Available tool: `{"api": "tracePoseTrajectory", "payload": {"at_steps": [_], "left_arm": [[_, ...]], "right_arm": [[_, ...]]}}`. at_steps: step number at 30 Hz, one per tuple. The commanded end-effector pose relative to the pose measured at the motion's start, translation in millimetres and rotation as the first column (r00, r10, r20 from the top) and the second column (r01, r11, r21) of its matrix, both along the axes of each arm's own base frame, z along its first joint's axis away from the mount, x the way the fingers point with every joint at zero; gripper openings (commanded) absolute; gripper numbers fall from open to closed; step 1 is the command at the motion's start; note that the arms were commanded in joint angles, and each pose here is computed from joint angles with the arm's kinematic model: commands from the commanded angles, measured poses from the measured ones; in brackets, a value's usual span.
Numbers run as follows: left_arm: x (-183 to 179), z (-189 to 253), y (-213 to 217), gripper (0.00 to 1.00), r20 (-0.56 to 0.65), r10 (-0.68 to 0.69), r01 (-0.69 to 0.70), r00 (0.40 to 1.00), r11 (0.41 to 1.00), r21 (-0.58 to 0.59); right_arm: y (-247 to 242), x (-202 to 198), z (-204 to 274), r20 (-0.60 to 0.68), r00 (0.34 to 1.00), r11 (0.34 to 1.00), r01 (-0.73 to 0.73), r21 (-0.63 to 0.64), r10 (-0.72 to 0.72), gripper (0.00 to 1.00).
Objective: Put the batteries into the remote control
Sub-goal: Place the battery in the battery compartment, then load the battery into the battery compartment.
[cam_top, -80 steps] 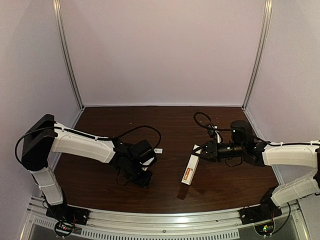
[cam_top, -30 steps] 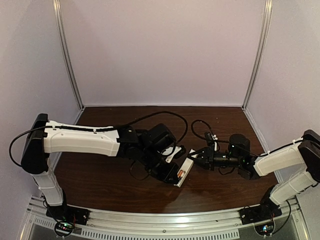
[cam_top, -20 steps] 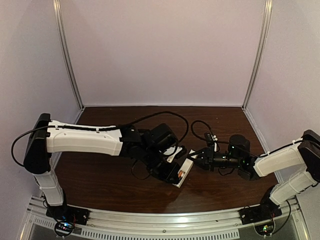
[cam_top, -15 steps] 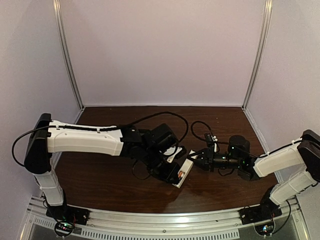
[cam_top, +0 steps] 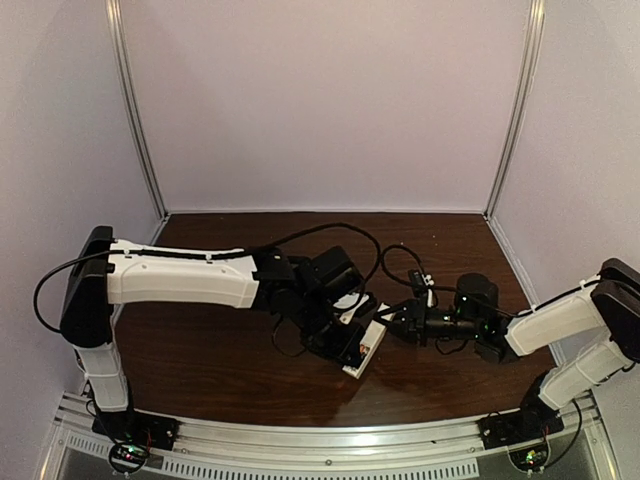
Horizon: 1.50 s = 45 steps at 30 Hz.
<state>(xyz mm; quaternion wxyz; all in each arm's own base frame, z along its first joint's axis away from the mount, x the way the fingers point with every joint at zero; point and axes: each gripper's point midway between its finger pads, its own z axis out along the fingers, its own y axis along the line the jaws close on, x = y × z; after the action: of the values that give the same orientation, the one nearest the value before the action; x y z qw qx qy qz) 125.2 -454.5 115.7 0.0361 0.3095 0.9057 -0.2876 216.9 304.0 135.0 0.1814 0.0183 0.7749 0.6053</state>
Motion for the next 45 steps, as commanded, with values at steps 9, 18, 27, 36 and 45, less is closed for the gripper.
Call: {"api": "tracePoseTrajectory", "payload": {"at_steps": [9, 18, 27, 36, 45], "left_arm": [[13.3, 2.0, 4.7, 0.26, 0.03, 0.026, -0.027, 0.999, 0.999, 0.022], [27.5, 48.4, 5.7, 0.41, 0.157, 0.031, -0.014, 0.987, 0.994, -0.109], [27.1, 81.0, 23.4, 0.42, 0.305, 0.02, 0.067, 0.952, 0.96, -0.273], [-1.6, 105.7, 69.0, 0.63, 0.608, -0.07, 0.374, 0.791, 0.842, -0.39], [-24.7, 115.9, 65.6, 0.58, 0.78, -0.183, 0.601, 0.599, 0.746, -0.287]], "right_arm": [[5.0, -1.3, 18.1, 0.034, 0.999, 0.998, -0.013, 0.068, 0.011, 0.0], [5.4, -4.1, 18.7, 0.031, 0.999, 0.997, -0.031, 0.077, 0.028, 0.0], [7.3, -7.8, 29.1, 0.048, 0.997, 0.992, -0.057, 0.111, 0.052, 0.0], [13.3, -14.7, 44.1, 0.065, 0.992, 0.98, -0.119, 0.16, 0.11, 0.0], [16.8, -21.6, 49.4, -0.015, 0.987, 0.947, -0.149, 0.284, 0.159, 0.0]]}}
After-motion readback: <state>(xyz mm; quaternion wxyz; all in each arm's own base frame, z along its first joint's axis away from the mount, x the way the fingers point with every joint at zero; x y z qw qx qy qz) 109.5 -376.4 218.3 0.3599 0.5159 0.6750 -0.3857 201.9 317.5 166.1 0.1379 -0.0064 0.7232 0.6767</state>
